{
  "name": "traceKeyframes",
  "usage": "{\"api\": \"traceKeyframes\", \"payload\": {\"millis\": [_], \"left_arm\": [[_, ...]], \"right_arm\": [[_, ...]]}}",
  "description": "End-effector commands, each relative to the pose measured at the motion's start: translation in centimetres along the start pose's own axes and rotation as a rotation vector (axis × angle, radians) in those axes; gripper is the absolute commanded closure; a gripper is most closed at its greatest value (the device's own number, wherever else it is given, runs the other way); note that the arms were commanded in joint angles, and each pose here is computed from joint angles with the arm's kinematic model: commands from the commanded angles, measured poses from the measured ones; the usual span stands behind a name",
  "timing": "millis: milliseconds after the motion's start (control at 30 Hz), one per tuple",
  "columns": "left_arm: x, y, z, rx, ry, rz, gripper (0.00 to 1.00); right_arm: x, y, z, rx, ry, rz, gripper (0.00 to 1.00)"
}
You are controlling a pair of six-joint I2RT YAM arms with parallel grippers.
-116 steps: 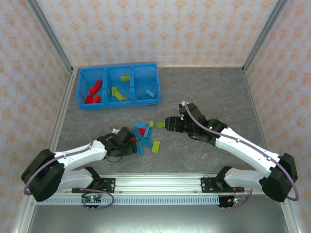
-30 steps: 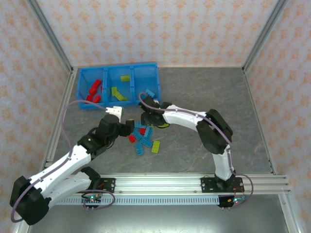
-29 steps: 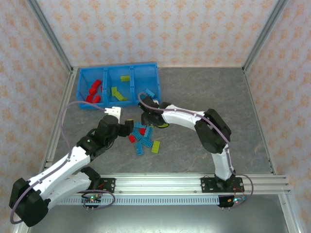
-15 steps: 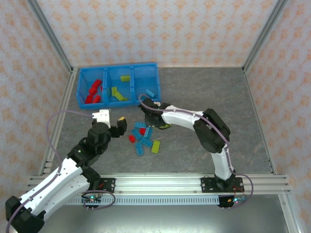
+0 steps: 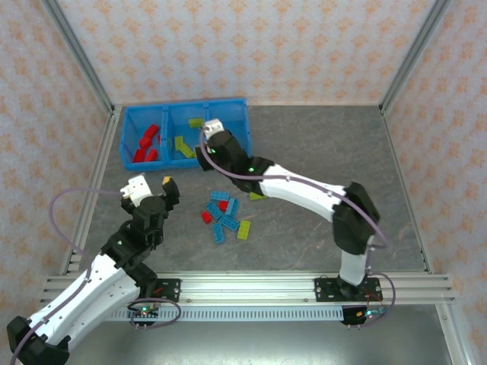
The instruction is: Sort the legos into containers by color
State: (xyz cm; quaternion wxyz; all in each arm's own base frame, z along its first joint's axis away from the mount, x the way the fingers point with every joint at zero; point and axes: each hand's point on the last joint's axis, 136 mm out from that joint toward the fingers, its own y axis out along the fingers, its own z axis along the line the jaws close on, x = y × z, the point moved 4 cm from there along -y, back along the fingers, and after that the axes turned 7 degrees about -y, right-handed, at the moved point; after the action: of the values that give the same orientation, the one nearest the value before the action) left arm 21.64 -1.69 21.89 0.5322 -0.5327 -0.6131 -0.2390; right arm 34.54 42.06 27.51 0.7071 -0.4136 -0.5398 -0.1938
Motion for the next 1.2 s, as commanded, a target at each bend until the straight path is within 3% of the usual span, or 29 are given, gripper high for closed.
{"api": "traceKeyframes", "payload": {"millis": [0,267,367,467,633,800,900,1033,1167], "left_arm": [[0.2,0.0,1.6,0.08,-0.026,-0.046,0.02],[-0.3,0.3,1.8,0.1,-0.016,-0.042,0.02],[-0.5,0.5,1.5,0.097,-0.006,-0.031,0.02],[-0.5,0.6,1.4,0.096,-0.001,-0.025,0.02],[-0.9,0.9,0.9,0.071,0.027,-0.004,0.03],[-1.9,1.1,-1.2,-0.057,0.087,0.077,0.03],[-3.2,1.0,-3.6,-0.219,0.128,0.158,0.02],[-4.8,0.5,-6.8,-0.425,0.169,0.269,0.01],[-6.0,-0.4,-9.4,-0.597,0.193,0.35,0.0]], "right_arm": [[-0.7,5.0,-0.9,-0.075,-0.109,0.022,0.82],[-1.8,14.0,-2.4,-0.149,-0.138,0.086,0.79],[-1.5,14.9,-1.7,-0.102,-0.137,0.096,0.57],[0.1,14.2,-0.8,-0.046,-0.118,0.073,0.49],[3.3,10.3,-0.2,0.01,-0.055,0.079,0.48],[4.1,3.2,-1.7,-0.037,0.04,0.187,0.46],[1.7,-1.9,-4.0,-0.133,0.094,0.226,0.43],[-3.7,-8.5,-8.1,-0.284,0.184,0.238,0.27],[-9.8,-12.1,-11.0,-0.36,0.26,0.311,0.12]]}}
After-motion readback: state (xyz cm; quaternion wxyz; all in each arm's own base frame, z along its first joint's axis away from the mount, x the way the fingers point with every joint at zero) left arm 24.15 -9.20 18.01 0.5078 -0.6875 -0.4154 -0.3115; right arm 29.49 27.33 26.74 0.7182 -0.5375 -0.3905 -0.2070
